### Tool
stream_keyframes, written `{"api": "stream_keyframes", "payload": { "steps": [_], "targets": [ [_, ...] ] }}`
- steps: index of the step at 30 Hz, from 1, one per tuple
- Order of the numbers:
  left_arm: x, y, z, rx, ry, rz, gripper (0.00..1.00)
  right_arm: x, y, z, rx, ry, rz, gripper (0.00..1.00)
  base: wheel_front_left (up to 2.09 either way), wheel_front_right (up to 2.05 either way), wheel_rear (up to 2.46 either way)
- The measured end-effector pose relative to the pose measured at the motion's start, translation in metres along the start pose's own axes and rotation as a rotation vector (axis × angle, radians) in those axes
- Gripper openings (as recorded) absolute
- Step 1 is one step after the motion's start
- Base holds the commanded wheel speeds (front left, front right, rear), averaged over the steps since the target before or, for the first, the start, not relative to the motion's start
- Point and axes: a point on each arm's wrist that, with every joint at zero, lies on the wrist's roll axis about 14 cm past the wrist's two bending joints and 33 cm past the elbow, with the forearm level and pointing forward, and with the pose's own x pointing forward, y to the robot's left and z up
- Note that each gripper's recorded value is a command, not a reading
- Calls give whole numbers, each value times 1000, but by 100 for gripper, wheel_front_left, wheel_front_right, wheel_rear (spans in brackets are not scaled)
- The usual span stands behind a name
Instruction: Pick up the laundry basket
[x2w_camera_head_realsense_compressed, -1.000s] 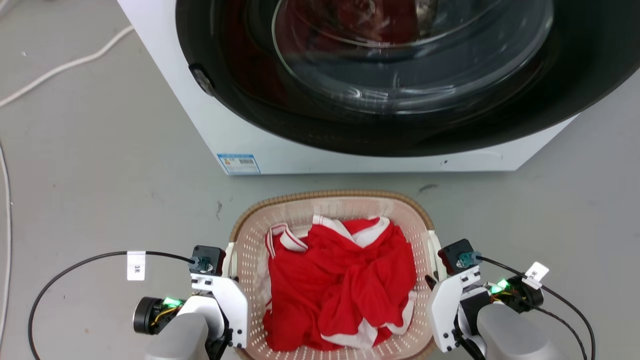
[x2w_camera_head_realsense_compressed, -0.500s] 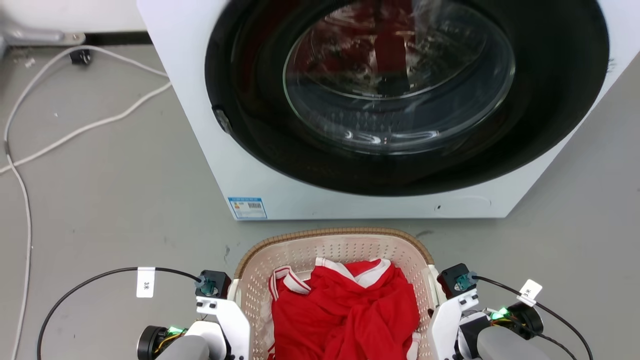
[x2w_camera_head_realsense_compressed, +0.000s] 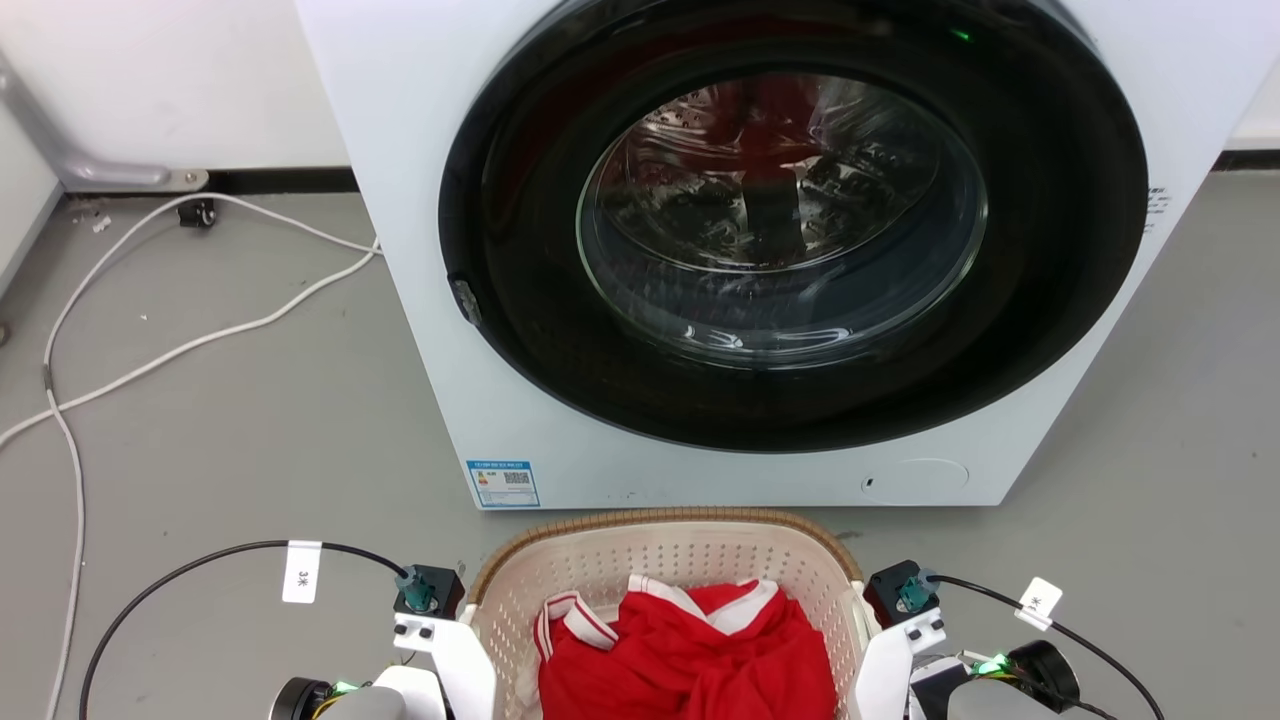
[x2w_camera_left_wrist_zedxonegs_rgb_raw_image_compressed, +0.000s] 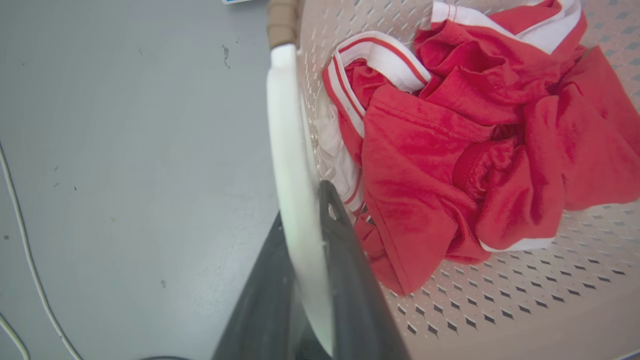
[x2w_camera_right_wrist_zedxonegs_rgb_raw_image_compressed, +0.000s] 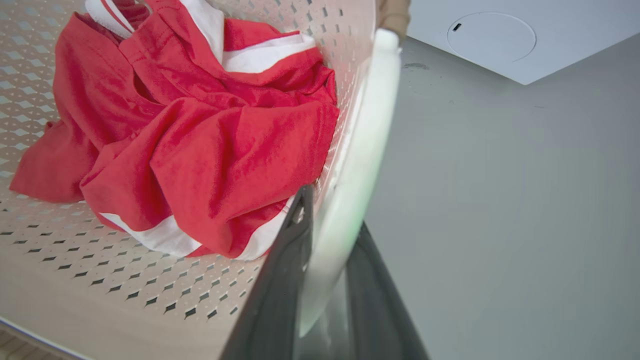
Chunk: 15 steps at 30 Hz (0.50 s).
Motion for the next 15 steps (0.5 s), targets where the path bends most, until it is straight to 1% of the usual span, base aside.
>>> {"api": "stream_keyframes", "payload": {
  "steps": [15],
  "targets": [
    [-9, -7, -13, -3, 101, -29, 0, -9, 4, -9, 12, 85, 5, 0, 0, 0, 0]
  ]
}}
